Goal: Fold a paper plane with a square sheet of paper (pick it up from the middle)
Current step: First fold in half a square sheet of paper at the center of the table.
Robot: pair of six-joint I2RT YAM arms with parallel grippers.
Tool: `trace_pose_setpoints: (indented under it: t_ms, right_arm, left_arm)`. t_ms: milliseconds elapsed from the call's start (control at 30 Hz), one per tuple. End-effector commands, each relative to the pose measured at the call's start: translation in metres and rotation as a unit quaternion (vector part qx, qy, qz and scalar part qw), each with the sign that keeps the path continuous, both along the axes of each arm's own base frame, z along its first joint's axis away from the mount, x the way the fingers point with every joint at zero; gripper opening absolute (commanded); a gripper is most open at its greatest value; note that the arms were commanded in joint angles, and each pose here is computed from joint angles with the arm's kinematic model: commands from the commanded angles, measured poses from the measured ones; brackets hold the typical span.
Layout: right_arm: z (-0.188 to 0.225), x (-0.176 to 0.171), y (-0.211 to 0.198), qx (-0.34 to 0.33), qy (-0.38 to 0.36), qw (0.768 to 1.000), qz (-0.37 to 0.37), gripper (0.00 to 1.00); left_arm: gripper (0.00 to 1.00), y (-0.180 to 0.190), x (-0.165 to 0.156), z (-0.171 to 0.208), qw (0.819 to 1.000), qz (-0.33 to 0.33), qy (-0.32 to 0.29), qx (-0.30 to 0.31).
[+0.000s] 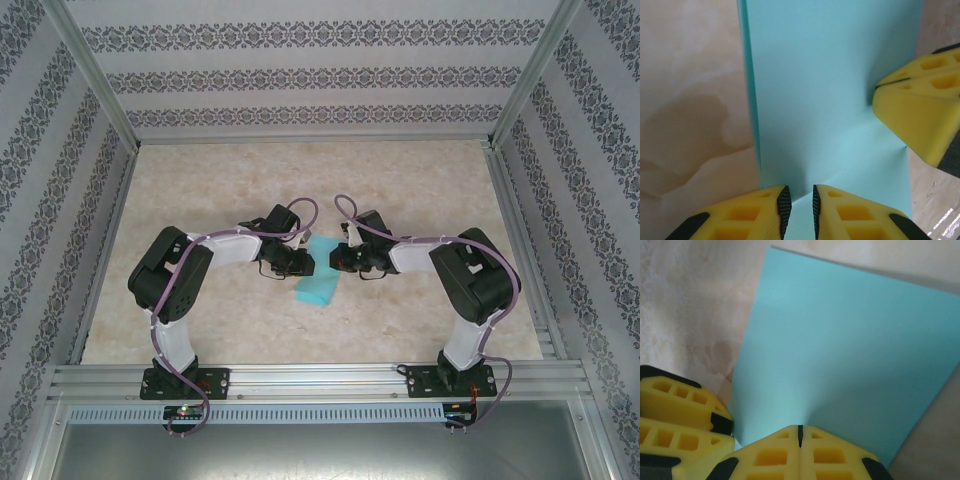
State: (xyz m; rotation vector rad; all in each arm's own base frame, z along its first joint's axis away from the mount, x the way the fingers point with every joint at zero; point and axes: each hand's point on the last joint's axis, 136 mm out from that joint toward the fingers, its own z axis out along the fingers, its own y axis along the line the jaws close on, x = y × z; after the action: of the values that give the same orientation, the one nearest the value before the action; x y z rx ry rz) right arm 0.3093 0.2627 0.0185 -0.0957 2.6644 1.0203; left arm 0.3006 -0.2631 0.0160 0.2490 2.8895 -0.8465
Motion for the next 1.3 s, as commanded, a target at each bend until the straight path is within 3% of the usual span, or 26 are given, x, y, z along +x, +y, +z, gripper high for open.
trace_pose_setpoints:
  t_ms: [0, 300, 600, 867, 1267]
  right_arm:
    - [-0.004, -0.018, -0.007, -0.011, 0.016, 1.000, 0.016, 0.03]
    - [-0.012, -0.035, -0.030, -0.026, 0.032, 0.999, 0.007, 0.03]
    - [0.025, -0.025, 0.005, 0.029, 0.007, 0.999, 0.027, 0.03]
    - [0.004, -0.037, 0.018, 0.021, 0.040, 0.998, 0.054, 0.04]
    - [-0.008, -0.070, 0.002, -0.009, 0.074, 0.992, 0.098, 0.04]
  left_arm:
    - [0.27, 0.049, -0.043, -0.057, 0.988, -0.003, 0.082, 0.134]
    - [0.27, 0.049, -0.043, -0.056, 0.987, -0.009, 0.086, 0.138]
    - [0.27, 0.048, -0.041, -0.055, 0.987, -0.013, 0.085, 0.137]
    - [0.27, 0.048, -0.043, -0.056, 0.987, -0.014, 0.086, 0.136]
    - [0.27, 0.048, -0.041, -0.058, 0.986, -0.020, 0.089, 0.141]
